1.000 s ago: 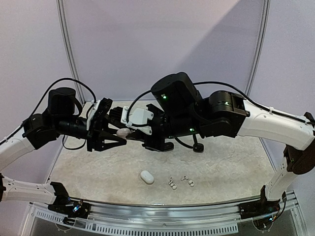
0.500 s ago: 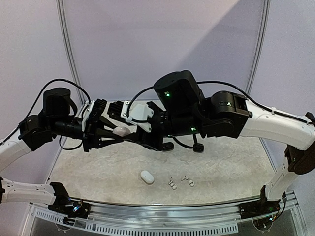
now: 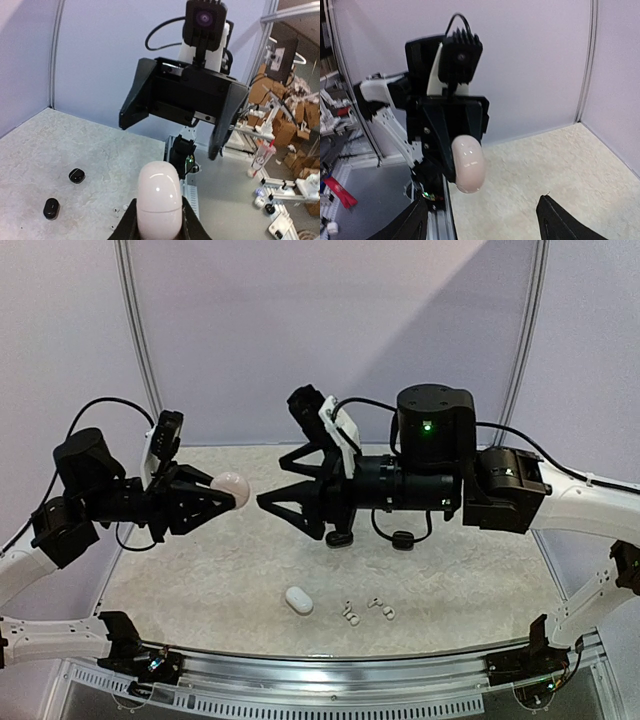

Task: Insert the wireless bluetooth earbuds into the charging case
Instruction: Pass from the left arm to the right

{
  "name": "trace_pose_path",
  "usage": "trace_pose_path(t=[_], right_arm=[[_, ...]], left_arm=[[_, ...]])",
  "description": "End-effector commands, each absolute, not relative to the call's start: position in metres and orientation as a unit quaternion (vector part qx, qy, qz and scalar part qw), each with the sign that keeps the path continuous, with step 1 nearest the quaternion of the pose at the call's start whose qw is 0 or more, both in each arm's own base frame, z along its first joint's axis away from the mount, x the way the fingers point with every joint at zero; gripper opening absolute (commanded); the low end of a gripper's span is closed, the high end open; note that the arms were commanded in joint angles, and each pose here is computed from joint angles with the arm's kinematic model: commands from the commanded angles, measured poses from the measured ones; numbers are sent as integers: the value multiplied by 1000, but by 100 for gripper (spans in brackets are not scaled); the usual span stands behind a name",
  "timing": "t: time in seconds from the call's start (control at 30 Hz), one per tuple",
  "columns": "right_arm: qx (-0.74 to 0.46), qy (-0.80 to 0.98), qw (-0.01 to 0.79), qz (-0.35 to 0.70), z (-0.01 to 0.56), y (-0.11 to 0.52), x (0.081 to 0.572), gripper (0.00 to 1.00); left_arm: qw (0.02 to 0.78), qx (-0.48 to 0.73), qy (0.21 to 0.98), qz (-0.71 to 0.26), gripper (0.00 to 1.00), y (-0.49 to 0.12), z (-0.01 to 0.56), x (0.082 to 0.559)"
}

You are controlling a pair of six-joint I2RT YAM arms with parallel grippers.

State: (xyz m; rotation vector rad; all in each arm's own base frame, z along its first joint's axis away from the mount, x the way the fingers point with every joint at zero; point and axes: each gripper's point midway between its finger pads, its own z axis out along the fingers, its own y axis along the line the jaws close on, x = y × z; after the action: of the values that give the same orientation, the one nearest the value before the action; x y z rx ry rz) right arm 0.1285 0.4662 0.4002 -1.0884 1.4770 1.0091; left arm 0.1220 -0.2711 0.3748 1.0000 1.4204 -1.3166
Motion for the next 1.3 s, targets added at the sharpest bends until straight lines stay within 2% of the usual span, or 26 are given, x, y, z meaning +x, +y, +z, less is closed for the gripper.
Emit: trace_pose_path(t=[0.0, 0.27, 0.57, 0.7, 0.9, 1.13, 1.27], right_arm=[[-361, 596, 485, 529, 432, 482, 127, 77], [-285, 589, 459, 601, 452, 503, 133, 67], [-275, 579, 453, 620, 460, 530, 135, 60], [-271, 573, 455, 626, 464, 533, 136, 48], [-288, 579, 437, 625, 460, 551, 134, 45], [-285, 576, 438, 629, 460, 553, 135, 28], [-284, 579, 434, 630, 458, 555, 135, 29]], left_arm=[[473, 328, 575, -581, 0, -257, 404, 130], [507, 275, 557, -597, 0, -234, 431, 137], [503, 246, 558, -612, 0, -228, 435, 138], [499, 238, 559, -618, 0, -227, 434, 139], [500, 232, 553, -625, 0, -227, 436, 139], [496, 227, 551, -631, 0, -227, 434, 139], [496, 225, 546, -636, 0, -227, 437, 139]])
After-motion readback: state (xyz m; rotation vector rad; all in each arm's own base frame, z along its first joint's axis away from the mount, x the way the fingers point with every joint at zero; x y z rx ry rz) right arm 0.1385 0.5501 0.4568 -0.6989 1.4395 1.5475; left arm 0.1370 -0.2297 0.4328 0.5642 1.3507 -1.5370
